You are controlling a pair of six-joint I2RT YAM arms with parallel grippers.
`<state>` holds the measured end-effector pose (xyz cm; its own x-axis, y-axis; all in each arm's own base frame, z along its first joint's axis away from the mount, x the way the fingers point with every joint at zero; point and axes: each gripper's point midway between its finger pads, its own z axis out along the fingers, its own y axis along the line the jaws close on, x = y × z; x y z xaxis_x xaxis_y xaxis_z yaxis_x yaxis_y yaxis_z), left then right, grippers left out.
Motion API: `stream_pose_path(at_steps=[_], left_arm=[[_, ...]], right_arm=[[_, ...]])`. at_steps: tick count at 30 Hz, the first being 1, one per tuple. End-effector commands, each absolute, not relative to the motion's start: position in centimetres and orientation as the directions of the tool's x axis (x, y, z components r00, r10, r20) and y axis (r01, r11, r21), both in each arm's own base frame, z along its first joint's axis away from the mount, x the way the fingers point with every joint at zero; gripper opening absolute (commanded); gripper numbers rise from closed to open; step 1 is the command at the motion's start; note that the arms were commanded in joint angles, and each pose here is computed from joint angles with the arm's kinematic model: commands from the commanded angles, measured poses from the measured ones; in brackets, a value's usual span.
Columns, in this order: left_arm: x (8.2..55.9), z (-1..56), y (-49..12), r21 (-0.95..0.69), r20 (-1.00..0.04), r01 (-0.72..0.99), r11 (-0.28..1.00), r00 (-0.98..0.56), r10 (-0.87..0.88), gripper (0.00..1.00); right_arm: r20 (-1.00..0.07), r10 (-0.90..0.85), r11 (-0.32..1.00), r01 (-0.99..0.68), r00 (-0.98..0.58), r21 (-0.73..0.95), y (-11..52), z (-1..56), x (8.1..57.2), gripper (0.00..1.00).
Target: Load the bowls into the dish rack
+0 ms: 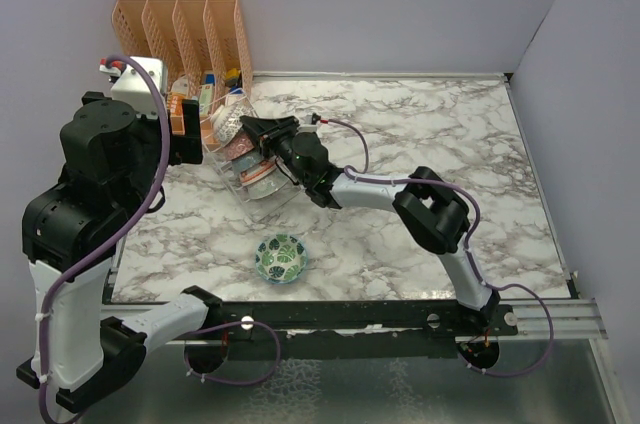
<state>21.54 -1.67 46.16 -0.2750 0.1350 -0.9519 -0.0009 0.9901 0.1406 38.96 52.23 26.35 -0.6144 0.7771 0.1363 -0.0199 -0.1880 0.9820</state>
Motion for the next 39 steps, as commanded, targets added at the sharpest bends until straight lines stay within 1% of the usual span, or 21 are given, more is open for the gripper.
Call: stream_pose_path(at_steps=[1,6,9,19,31,39], left_arm=[[21.5,46.5,-1.3,0.151,-0.955,-0.018,0.988,-0.262,0.141,0.99],[21.5,46.5,-1.4,0.15,-0.956,-0.016,0.989,-0.259,0.141,0.99],[21.5,46.4,-1.4,0.151,-0.955,-0.014,0.988,-0.261,0.142,0.99],[21.4,46.1,-1.4,0.151,-0.954,-0.011,0.989,-0.264,0.142,0.99],[21.1,46.3,-0.8,0.156,-0.956,-0.031,0.987,-0.256,0.143,0.99],[20.8,46.5,-0.4,0.166,-0.957,-0.046,0.985,-0.25,0.149,0.99]], right_arm=[[0.151,0.754,-0.2,-0.005,-0.639,0.98,52.3,28.0,38.1,0.19],[0.143,0.754,-0.179,0.009,-0.642,0.984,52.3,28.0,37.9,0.2],[0.136,0.757,-0.167,0.012,-0.64,0.986,52.0,27.9,37.8,0.25],[0.106,0.74,-0.149,-0.009,-0.664,0.989,51.9,28.6,37.0,0.27],[0.079,0.713,-0.115,-0.004,-0.697,0.993,53.8,28.5,37.8,0.28],[0.06,0.711,-0.064,0.021,-0.701,0.998,54.3,27.7,38.7,0.28]])
